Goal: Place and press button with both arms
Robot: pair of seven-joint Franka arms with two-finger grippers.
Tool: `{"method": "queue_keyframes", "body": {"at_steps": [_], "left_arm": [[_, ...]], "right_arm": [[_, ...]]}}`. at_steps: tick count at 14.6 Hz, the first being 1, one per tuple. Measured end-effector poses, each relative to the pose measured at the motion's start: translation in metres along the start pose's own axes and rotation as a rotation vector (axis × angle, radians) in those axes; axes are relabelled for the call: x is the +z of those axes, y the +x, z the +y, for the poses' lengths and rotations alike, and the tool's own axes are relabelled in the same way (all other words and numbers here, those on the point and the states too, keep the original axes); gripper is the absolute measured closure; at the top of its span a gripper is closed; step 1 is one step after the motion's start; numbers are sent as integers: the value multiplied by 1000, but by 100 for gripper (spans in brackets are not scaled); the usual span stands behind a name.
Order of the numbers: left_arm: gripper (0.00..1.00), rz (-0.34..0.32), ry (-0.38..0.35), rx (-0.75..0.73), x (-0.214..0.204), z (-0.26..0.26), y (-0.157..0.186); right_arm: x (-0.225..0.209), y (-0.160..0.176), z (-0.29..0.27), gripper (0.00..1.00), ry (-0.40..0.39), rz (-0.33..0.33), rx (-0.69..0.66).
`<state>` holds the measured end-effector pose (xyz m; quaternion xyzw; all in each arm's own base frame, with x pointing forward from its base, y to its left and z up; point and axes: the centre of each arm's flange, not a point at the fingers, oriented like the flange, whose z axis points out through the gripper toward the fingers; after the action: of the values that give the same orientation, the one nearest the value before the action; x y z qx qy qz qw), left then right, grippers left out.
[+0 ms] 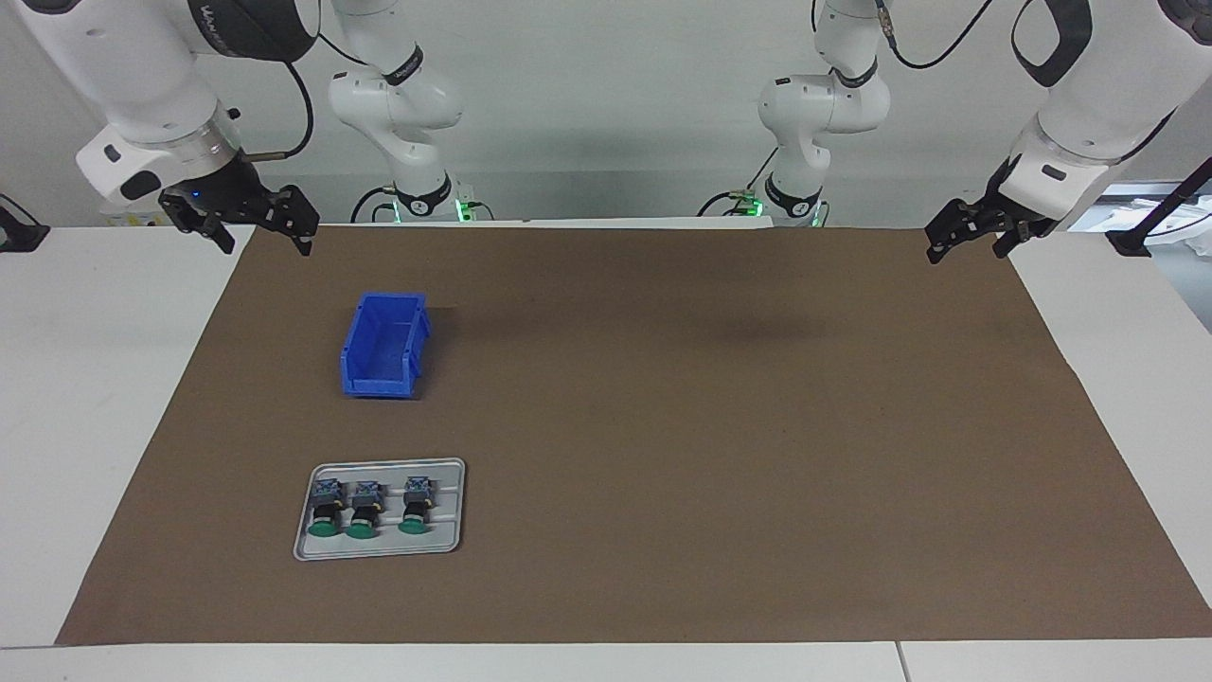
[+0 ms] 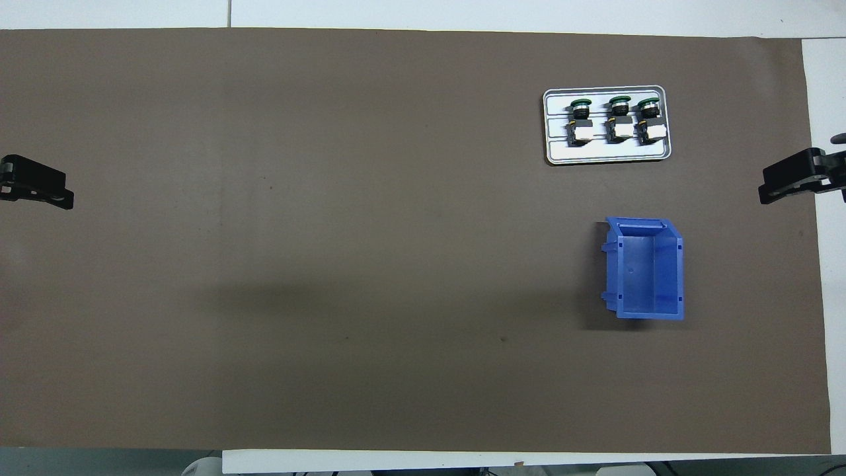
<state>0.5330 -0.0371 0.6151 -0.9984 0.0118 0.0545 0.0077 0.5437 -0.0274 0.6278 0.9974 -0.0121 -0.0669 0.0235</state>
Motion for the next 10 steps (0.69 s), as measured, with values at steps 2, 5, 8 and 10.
{"method": "queue_keyframes", "body": {"at_steps": [2, 5, 8, 10], "left_arm": [[0, 2, 7, -4, -1, -3, 0], [0, 7, 15, -8, -5, -8, -3], [0, 12, 15, -8, -8, -8, -5], [0, 11, 15, -8, -7, -8, -5]], "right_arm": [[0, 0, 0, 0, 0, 0, 0], [0, 0, 0, 0, 0, 0, 0], [0, 0, 0, 0, 0, 0, 0], [0, 0, 0, 0, 0, 0, -1]]}}
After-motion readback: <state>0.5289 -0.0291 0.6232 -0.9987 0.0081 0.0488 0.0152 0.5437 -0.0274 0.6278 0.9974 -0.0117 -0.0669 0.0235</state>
